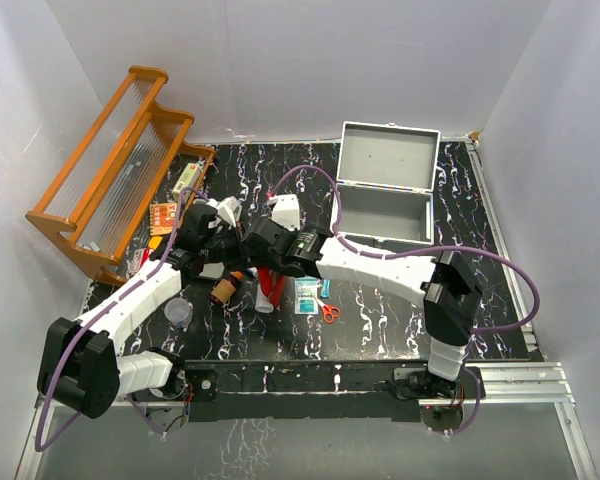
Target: Organize the medicine kit
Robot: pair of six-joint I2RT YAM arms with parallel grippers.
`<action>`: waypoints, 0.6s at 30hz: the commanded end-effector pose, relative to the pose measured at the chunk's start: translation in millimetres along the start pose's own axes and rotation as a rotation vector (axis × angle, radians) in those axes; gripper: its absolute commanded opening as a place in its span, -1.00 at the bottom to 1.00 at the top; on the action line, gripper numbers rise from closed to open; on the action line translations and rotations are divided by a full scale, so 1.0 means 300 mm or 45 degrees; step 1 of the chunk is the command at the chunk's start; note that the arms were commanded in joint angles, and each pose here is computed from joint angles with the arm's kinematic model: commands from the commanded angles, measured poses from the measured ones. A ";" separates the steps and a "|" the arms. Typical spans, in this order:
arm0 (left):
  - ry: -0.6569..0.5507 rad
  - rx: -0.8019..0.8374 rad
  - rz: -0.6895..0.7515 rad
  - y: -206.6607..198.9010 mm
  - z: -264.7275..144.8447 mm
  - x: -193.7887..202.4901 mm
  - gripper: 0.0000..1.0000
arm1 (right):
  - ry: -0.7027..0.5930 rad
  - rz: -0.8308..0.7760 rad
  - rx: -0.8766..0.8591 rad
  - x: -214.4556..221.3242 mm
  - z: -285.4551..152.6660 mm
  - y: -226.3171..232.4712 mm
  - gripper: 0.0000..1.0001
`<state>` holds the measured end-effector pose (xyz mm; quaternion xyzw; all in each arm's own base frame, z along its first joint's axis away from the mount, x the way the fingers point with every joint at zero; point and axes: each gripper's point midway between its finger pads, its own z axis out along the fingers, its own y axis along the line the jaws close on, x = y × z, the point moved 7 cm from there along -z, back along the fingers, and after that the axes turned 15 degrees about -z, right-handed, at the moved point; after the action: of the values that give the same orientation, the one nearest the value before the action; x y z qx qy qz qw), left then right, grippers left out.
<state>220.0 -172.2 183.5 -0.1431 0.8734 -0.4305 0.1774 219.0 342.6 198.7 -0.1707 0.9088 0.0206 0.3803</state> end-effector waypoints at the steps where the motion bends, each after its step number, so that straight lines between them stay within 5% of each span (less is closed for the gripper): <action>1: -0.010 0.098 0.067 -0.040 -0.031 0.003 -1.00 | -0.009 0.026 0.059 -0.006 0.021 -0.018 -0.80; 18: 0.024 0.121 0.082 -0.031 -0.034 0.022 -1.00 | -0.181 0.072 0.053 -0.113 0.074 -0.051 -0.82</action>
<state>214.8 -172.5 184.3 -0.1261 0.8694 -0.4439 0.1766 253.0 335.1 191.7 -0.1410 0.9041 0.0025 0.4034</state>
